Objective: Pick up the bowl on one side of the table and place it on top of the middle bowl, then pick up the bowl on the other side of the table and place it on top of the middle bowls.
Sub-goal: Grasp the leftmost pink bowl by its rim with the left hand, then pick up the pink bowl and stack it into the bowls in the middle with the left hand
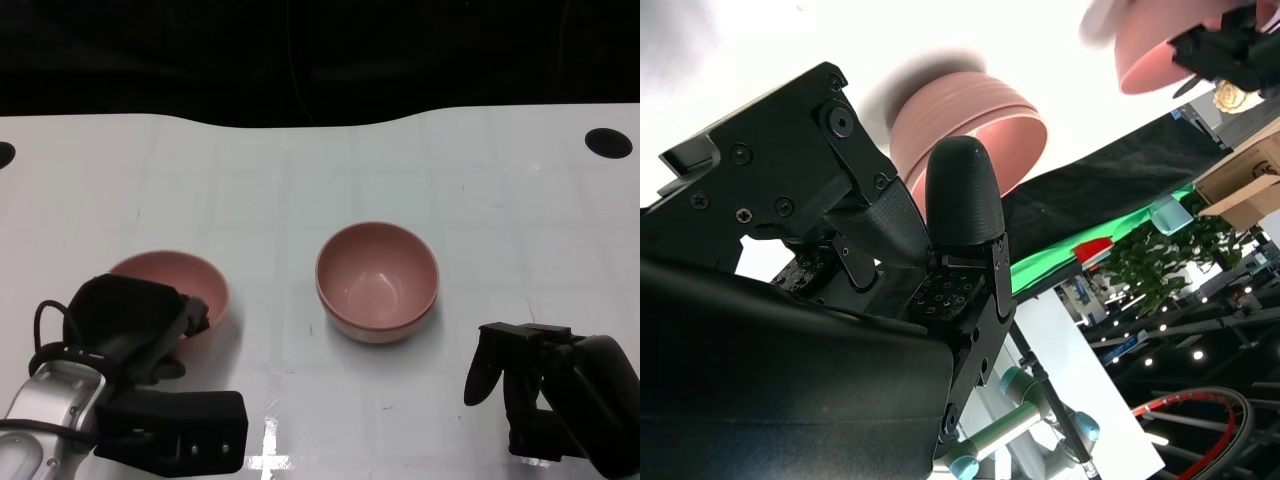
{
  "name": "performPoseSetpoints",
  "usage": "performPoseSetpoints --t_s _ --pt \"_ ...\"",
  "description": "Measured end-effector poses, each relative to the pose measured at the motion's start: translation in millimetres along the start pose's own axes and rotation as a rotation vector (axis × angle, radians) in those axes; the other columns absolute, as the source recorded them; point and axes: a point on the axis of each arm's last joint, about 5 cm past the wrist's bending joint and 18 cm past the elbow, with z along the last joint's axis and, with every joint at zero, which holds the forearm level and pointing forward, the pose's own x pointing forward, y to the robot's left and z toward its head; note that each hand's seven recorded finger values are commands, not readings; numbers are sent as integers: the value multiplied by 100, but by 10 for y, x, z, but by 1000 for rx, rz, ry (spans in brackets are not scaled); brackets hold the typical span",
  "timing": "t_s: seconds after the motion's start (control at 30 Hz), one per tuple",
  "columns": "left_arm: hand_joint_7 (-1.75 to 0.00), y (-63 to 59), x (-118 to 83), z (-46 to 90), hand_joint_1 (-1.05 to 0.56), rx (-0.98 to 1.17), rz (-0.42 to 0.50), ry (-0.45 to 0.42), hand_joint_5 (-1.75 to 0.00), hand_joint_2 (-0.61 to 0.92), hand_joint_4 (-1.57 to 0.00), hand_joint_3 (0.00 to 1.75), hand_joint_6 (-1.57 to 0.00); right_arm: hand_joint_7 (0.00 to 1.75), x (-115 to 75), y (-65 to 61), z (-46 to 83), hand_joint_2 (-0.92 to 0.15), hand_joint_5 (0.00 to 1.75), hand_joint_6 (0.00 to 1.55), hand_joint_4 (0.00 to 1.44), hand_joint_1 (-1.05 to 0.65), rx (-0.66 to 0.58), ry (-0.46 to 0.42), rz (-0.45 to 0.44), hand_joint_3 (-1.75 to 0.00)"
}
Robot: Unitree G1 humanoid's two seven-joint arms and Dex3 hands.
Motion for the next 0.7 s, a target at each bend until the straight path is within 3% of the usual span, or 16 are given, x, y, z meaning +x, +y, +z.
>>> performPoseSetpoints --t_s 0.13,0.3,0.37,0.43,0.47,0.53,0.6,0.7 --pt "-127 71 -16 28 -26 -25 52 -18 -175 92 -72 16 -70 148 2 0 0 -14 175 85 96 -11 0 0 0 -164" --pt "-77 179 -30 101 -25 -52 141 -73 -175 92 -73 24 -90 147 7 5 -15 -14 175 85 96 -11 -1 5 4 -163" --pt "-69 208 -30 122 -24 -64 157 -86 -175 92 -72 26 -94 147 4 9 -24 -14 175 85 96 -11 -1 9 6 -163" --pt "-67 215 -30 129 -24 -68 161 -89 -175 92 -72 26 -95 148 5 9 -25 -14 175 85 96 -11 -1 9 6 -163" --pt "-94 216 -30 133 -24 -75 169 -93 -175 89 -75 33 -89 148 5 9 -26 -14 175 85 96 -11 -1 10 7 -163" --pt "-110 219 -24 165 -24 -90 211 -117 -175 85 -76 37 -82 147 2 13 -32 -14 175 85 96 -11 -2 13 8 -163" --pt "-112 227 -12 208 -25 -103 248 -142 -175 82 -77 36 -81 147 10 13 -36 -14 175 84 96 -11 -3 12 8 -164" --pt "-99 248 21 267 -25 -113 280 -173 -175 83 -76 24 -87 146 19 15 -45 -14 175 85 96 -11 -3 9 8 -164"
